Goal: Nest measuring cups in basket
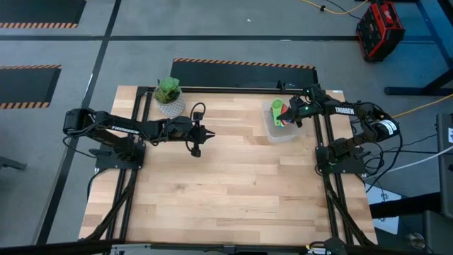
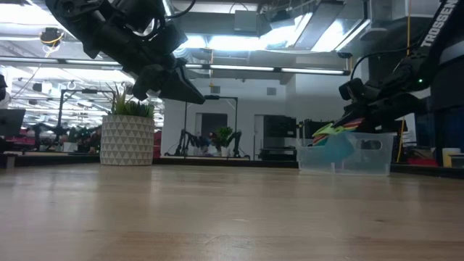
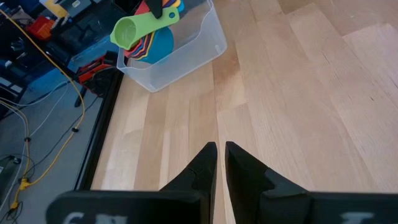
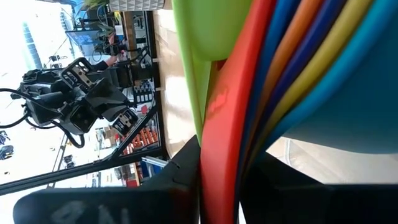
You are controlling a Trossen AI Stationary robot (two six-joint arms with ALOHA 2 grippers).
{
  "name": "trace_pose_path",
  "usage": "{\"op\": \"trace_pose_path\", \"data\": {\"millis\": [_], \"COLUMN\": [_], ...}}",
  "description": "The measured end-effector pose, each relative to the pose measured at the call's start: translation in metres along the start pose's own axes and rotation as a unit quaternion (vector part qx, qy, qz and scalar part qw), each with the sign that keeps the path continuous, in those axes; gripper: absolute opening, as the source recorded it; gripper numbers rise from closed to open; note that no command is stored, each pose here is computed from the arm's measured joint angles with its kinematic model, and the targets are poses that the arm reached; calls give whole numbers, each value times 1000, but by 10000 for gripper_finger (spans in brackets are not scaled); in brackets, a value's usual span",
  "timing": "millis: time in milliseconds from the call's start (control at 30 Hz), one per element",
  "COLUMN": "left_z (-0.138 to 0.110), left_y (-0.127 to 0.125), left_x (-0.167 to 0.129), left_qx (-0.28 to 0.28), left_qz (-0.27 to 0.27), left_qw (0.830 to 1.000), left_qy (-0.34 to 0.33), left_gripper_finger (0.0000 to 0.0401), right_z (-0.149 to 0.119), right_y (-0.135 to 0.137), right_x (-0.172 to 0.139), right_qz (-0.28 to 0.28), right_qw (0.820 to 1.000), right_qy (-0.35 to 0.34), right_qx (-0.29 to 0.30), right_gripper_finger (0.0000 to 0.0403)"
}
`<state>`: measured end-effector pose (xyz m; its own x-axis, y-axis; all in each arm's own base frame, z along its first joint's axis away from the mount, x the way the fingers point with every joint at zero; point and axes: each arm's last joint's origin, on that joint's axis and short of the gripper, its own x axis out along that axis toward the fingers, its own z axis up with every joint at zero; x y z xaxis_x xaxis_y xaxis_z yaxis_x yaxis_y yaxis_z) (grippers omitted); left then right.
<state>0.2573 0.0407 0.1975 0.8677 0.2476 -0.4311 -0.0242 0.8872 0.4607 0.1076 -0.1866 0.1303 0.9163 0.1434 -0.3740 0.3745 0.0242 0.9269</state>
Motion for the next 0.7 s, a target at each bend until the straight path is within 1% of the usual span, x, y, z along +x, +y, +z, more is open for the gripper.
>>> {"op": "trace_pose_path", "data": {"millis": [567,633,700], "left_z": [0,0,0], "left_y": [0,0,0], "left_x": [0,0,0], "left_qx": [0,0,0], "left_qz": [0,0,0], "left_qw": [1000,1000,1000], "left_qy": [0,0,0], "left_gripper_finger": [27,27,27], "right_z": [0,-1,-1], "right_y": [0,0,0], "right_x": [0,0,0], "right_qz": [1,6,16], "right_qw": [1000,1000,999], "right_qy": [2,5,11], "right_qx": [-4,-16,-32], "right_gripper_finger": [81,88,105]}}
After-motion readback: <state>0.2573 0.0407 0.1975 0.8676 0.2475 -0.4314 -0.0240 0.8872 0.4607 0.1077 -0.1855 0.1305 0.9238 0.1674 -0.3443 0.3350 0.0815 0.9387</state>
